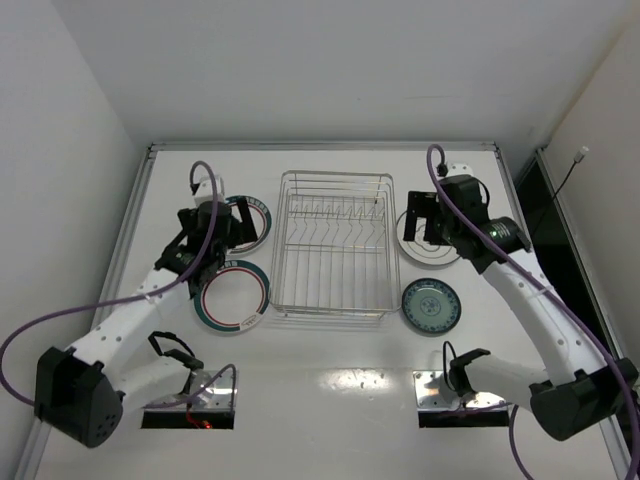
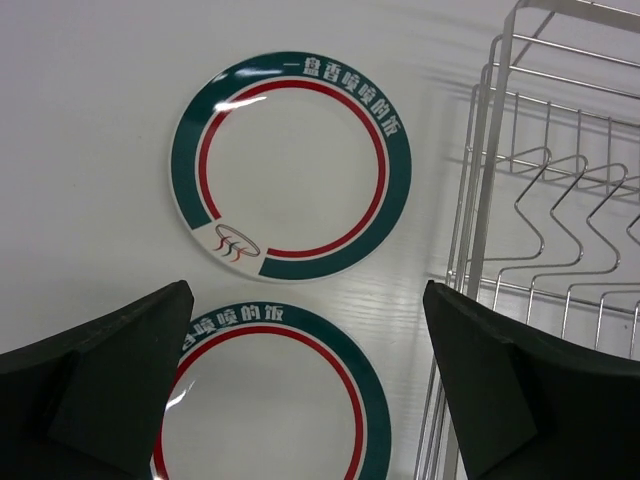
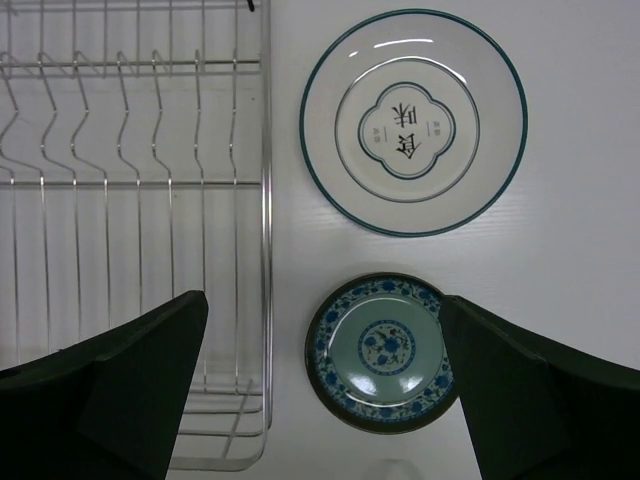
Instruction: Load the plates into the dish rack
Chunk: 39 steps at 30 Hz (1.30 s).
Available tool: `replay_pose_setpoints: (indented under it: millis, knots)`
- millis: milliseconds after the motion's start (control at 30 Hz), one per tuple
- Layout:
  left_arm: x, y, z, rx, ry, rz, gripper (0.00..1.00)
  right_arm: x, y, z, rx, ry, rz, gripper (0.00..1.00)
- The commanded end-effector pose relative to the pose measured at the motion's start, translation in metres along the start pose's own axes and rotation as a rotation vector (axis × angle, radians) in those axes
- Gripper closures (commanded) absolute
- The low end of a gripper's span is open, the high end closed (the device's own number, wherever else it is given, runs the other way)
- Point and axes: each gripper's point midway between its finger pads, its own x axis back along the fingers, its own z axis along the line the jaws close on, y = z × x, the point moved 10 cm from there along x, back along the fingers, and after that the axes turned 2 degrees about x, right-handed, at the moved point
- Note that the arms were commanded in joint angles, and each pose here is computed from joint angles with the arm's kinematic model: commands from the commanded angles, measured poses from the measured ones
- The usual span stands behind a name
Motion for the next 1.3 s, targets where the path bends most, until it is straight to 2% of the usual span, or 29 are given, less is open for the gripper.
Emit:
replay_pose_setpoints:
  millis: [0, 67, 167, 233, 267, 300, 333, 400, 500, 567, 633, 733, 767, 900, 1033, 1167, 1267]
  knots:
    - [-0.002, 0.017, -0.010, -0.008, 0.020, 0.105, 0.00, -0.006, 0.006, -0.003, -0.017, -0.073, -0.028, 0.01]
    - [0.001, 0.018, -0.010, -0.014, 0.030, 0.151, 0.00, -0.007, 0.003, -0.003, -0.027, -0.076, -0.020, 0.01]
    - [0.011, 0.026, -0.015, 0.037, -0.023, 0.160, 0.00, -0.010, -0.004, -0.008, -0.008, -0.081, -0.027, 0.01]
    - [0.014, 0.030, -0.026, 0.050, -0.112, 0.218, 0.00, -0.008, -0.004, -0.015, -0.052, -0.144, -0.053, 0.01]
    - [0.011, 0.020, -0.034, 0.084, -0.164, 0.307, 0.00, -0.010, -0.007, -0.019, -0.072, -0.176, -0.042, 0.01]
    - [0.013, 0.019, -0.038, 0.123, -0.194, 0.332, 0.00, -0.010, -0.007, -0.021, -0.081, -0.174, -0.038, 0.01]
    - [0.013, 0.012, -0.039, 0.158, -0.211, 0.366, 0.00, -0.011, -0.007, -0.024, -0.091, -0.172, -0.034, 0.07]
    - [0.012, 0.006, -0.043, 0.267, -0.227, 0.403, 0.00, -0.021, -0.008, -0.032, -0.158, -0.216, 0.020, 0.12]
    - [0.012, 0.014, -0.048, 0.297, -0.235, 0.439, 0.00, -0.038, -0.009, -0.060, -0.294, -0.225, 0.128, 0.08]
    - [0.014, 0.040, -0.056, 0.266, -0.253, 0.400, 0.00, -0.049, -0.002, -0.085, -0.395, -0.193, 0.135, 0.05]
    - [0.008, 0.046, -0.053, 0.194, -0.182, 0.398, 0.00, -0.067, 0.003, -0.095, -0.410, -0.213, 0.183, 0.05]
    - [0.012, 0.062, -0.054, 0.180, -0.121, 0.348, 0.00, -0.090, -0.001, -0.111, -0.474, -0.183, 0.241, 0.05]
    - [0.010, 0.062, -0.055, 0.177, -0.116, 0.356, 0.00, -0.106, -0.009, -0.116, -0.508, -0.143, 0.289, 0.06]
    - [0.010, 0.066, -0.056, 0.177, -0.115, 0.354, 0.00, -0.135, -0.033, -0.156, -0.676, -0.069, 0.340, 0.15]
    - [0.005, 0.062, -0.057, 0.166, -0.116, 0.355, 0.00, -0.156, -0.046, -0.174, -0.735, 0.001, 0.364, 0.15]
    - [-0.001, 0.059, -0.060, 0.164, -0.118, 0.368, 0.00, -0.179, -0.054, -0.182, -0.726, 0.054, 0.418, 0.15]
    - [-0.005, 0.058, -0.061, 0.163, -0.117, 0.371, 0.00, -0.200, -0.061, -0.180, -0.755, 0.183, 0.442, 0.21]
